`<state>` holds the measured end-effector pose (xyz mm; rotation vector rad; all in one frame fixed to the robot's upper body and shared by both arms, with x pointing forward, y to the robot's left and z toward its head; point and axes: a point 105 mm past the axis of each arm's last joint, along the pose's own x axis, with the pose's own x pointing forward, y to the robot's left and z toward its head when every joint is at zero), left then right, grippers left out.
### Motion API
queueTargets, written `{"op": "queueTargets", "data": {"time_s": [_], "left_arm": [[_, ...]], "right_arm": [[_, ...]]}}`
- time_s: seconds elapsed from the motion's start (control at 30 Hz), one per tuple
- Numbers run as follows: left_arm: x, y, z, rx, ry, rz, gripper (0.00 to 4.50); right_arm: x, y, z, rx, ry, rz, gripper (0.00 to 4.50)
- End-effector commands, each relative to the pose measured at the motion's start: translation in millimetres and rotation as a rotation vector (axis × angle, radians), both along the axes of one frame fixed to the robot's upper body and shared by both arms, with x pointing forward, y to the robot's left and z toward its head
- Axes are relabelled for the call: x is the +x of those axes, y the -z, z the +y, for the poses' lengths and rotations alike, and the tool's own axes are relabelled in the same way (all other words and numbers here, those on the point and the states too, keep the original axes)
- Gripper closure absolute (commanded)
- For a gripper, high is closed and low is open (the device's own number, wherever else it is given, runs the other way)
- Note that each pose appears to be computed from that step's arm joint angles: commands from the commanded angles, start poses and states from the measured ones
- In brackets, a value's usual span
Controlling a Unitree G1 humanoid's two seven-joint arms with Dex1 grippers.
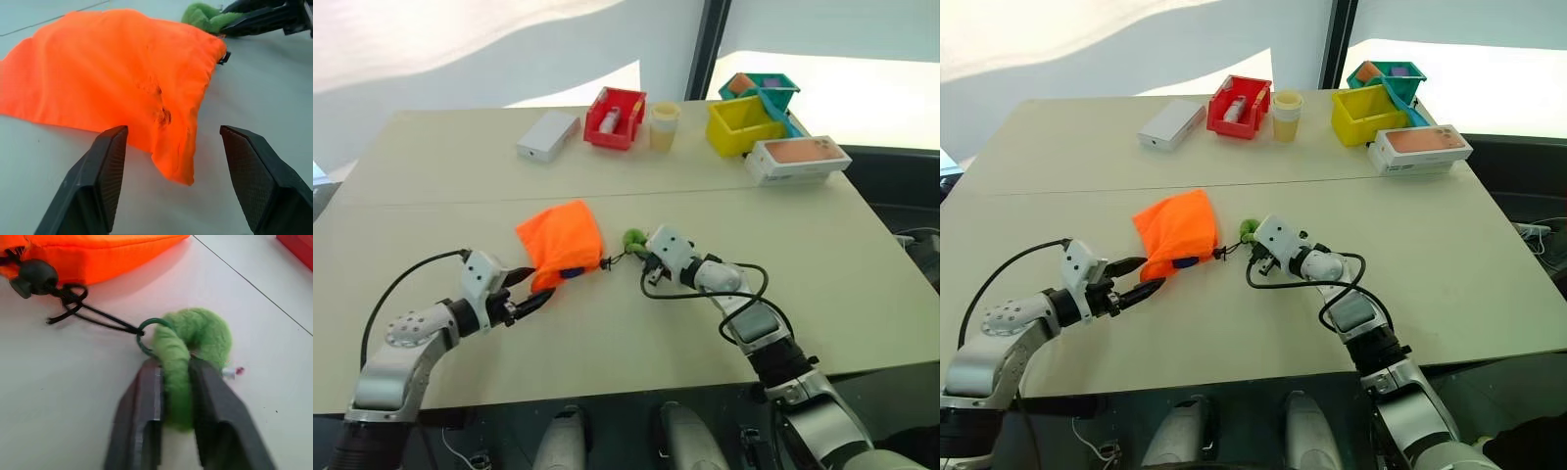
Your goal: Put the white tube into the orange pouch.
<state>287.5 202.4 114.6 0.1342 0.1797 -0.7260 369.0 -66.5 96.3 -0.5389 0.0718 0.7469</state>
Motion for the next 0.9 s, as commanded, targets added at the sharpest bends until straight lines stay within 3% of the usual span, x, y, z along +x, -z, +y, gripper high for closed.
{"op": "queueTargets", "data": {"time_s": [0.03, 0.27, 0.47, 0.6, 0.9], "left_arm": [[-2, -27, 3, -0.056, 0.03, -0.035, 1.16], [6, -48, -2, -0.085, 0.095, -0.047, 1.16], [21, -54, -29, -0.038, 0.285, -0.053, 1.16], [34, -49, -46, 0.075, 0.399, -0.074, 0.04], [58, -37, -99, 0.34, 0.625, -0.234, 0.04]], "right_arm": [[-4, -14, -12, 0.002, 0.019, -0.052, 4.48], [-19, -29, -31, 0.026, 0.045, -0.076, 4.48], [-23, -42, -35, 0.061, 0.06, -0.098, 4.48], [-24, -48, -36, 0.075, 0.061, -0.104, 4.5], [-26, -54, -37, 0.083, 0.068, -0.122, 4.5]]}}
